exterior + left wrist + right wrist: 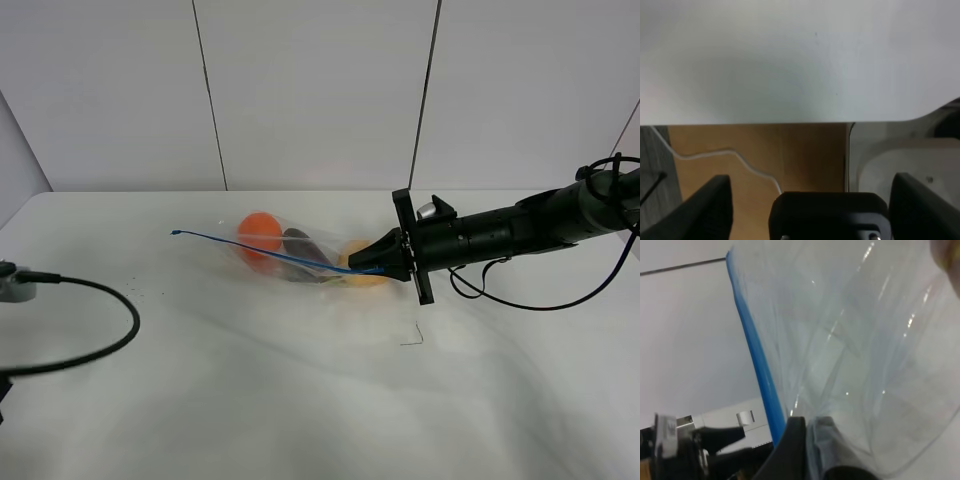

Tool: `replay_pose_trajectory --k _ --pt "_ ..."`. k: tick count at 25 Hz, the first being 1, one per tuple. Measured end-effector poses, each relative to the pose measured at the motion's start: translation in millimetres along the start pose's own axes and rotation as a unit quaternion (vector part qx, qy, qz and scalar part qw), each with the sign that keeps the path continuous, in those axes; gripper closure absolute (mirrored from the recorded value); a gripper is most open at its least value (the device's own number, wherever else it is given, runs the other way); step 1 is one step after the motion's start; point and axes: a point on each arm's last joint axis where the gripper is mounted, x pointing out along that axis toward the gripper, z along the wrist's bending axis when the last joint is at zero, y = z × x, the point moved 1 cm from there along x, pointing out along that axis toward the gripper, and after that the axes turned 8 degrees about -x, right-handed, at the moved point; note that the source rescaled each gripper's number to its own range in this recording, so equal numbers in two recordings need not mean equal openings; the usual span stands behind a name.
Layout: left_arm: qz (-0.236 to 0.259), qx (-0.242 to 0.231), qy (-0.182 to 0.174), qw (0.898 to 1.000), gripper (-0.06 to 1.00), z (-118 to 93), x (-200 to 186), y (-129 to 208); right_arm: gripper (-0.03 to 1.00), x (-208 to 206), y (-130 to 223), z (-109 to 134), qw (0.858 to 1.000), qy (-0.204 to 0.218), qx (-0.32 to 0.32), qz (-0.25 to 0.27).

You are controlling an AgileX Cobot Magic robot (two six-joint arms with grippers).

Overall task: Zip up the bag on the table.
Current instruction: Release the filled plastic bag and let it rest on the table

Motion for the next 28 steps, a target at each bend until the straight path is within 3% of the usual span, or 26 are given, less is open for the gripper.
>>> replay_pose_trajectory --k 12,28 --pt "-0.153 -0.005 0.024 0.988 -0.05 7.6 -15.4 44.7 0.97 0.0 0.0 0.0 1.000 0.000 0.000 0.000" --pt "-0.178 -0.031 0.021 0.983 -0.05 12.6 -19.3 50.2 0.97 0.0 0.0 0.0 1.000 0.000 0.000 0.000"
